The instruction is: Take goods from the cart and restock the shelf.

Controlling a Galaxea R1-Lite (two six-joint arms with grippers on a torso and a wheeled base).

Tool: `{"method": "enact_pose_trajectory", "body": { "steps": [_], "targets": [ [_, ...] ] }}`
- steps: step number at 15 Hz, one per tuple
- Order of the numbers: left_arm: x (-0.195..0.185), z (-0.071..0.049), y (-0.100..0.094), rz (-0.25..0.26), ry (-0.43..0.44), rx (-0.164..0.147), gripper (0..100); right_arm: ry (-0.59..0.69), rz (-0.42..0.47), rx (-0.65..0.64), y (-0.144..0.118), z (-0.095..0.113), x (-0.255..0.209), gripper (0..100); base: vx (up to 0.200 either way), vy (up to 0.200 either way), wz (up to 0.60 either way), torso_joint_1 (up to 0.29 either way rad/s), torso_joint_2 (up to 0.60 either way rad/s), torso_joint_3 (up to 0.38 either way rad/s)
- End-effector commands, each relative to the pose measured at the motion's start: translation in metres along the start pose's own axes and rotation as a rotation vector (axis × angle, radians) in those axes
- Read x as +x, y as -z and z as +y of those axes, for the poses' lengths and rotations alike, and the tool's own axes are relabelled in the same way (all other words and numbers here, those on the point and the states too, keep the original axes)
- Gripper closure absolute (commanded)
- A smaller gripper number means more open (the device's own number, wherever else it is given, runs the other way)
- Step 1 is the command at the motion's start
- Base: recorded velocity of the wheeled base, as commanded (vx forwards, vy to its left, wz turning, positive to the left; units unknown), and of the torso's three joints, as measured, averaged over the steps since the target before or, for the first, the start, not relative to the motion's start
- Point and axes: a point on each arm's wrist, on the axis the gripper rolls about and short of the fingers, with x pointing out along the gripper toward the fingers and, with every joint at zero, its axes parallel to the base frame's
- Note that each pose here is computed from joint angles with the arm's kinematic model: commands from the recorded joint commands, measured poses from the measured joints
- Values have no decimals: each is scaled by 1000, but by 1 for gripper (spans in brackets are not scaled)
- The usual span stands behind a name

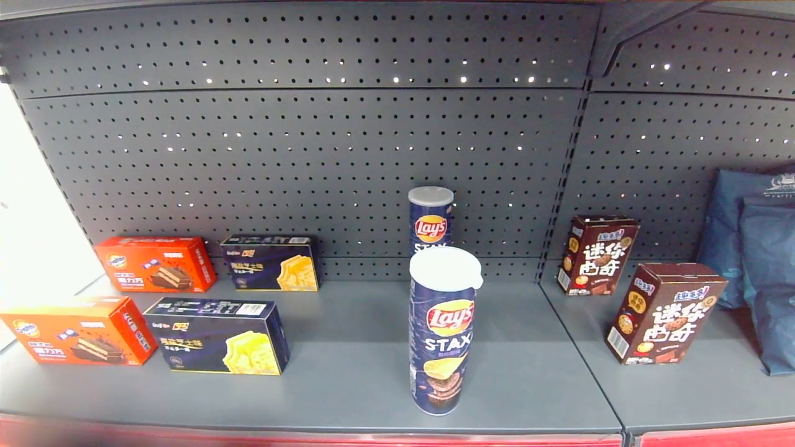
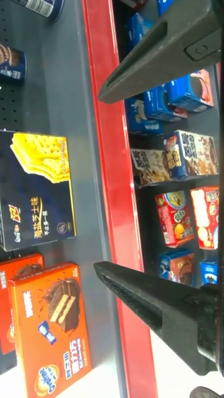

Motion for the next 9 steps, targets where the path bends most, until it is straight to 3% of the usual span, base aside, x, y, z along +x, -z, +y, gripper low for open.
{"method": "enact_pose_trajectory", "body": {
  "steps": [1,9],
  "targets": [
    [0,0,0,2,0,4,0,0,0,0,0,0,0,0,0,0,0,0,0,0],
    [0,0,0,2,-1,-4,0,0,0,2,0,0,0,0,0,0,0,0,0,0]
  ]
}}
